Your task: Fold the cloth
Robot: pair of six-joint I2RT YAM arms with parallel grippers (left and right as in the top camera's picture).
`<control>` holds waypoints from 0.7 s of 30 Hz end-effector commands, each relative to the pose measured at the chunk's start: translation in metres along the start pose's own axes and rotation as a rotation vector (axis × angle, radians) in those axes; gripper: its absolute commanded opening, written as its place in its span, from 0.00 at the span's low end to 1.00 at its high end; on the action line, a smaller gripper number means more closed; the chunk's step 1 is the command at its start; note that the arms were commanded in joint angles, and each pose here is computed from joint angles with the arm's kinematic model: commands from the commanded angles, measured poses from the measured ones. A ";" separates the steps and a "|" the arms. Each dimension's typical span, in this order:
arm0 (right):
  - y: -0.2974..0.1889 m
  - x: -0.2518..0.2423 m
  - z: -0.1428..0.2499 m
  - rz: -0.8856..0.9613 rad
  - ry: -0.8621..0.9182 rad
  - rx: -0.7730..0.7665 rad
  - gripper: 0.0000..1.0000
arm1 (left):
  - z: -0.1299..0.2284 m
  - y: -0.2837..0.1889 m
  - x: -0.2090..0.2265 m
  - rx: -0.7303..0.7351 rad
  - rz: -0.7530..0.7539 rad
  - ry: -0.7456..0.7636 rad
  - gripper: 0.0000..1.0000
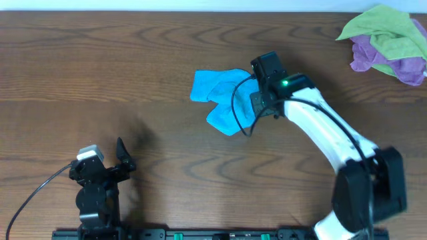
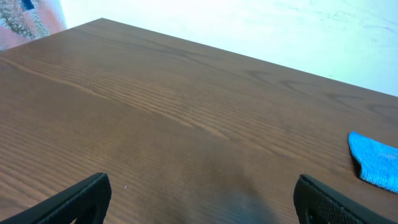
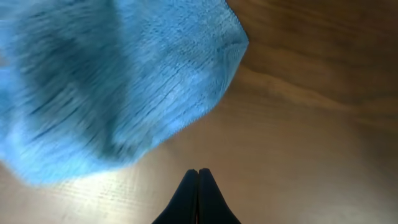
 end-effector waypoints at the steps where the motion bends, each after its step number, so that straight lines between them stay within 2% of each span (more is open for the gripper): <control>1: 0.020 0.003 0.002 -0.025 -0.009 0.028 0.01 | 0.012 0.003 0.002 0.028 -0.014 0.005 0.95; 11: 0.057 0.017 -0.003 -0.085 -0.020 0.038 0.02 | 0.012 0.003 0.002 0.028 -0.014 0.005 0.95; 21: 0.071 -0.010 -0.024 -0.095 0.060 0.033 0.02 | 0.012 0.003 0.002 0.028 -0.014 0.005 0.95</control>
Point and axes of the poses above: each gripper's point midway between its finger pads, its own y axis out along the fingers, its own x axis along the line the jaws close on, z = x × y, the point moved 1 cm from there along -y, back along the fingers, and after that the axes turned 6 degrees about y, right-handed, at the moved point
